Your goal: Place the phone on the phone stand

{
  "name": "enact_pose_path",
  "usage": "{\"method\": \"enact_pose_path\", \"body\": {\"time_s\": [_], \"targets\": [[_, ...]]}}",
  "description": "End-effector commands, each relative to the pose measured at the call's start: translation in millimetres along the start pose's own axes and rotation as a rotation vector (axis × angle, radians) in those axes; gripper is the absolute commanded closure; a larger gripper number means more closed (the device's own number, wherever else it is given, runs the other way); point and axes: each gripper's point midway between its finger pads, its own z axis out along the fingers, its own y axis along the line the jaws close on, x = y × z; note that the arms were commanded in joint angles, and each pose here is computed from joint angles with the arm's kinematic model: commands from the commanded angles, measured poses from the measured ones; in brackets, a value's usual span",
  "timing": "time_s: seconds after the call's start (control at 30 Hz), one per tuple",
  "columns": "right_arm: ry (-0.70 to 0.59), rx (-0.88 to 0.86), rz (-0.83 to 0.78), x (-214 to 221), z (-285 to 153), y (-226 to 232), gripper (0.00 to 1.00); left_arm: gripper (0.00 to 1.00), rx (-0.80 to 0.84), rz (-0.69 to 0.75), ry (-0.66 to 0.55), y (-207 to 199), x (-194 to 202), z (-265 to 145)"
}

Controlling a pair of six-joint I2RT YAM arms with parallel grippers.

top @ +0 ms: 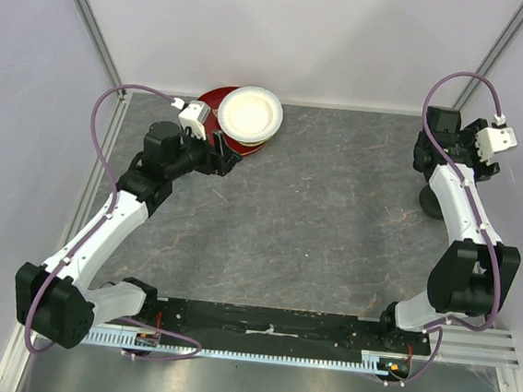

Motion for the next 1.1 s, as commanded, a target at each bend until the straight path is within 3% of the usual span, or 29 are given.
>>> {"method": "enact_pose_path", "body": {"time_s": [0.0, 1.07], "targets": [[-0.094, 0.031, 0.192, -36, 8, 13, 1.0, 0.25, 0.025, -0.021, -0.014, -4, -5, 5], [-0.241, 0.194, 0.117, -11, 27, 21, 1.0, 0.31, -0.004, 0.011, 0.055, -1, 29, 34]]}}
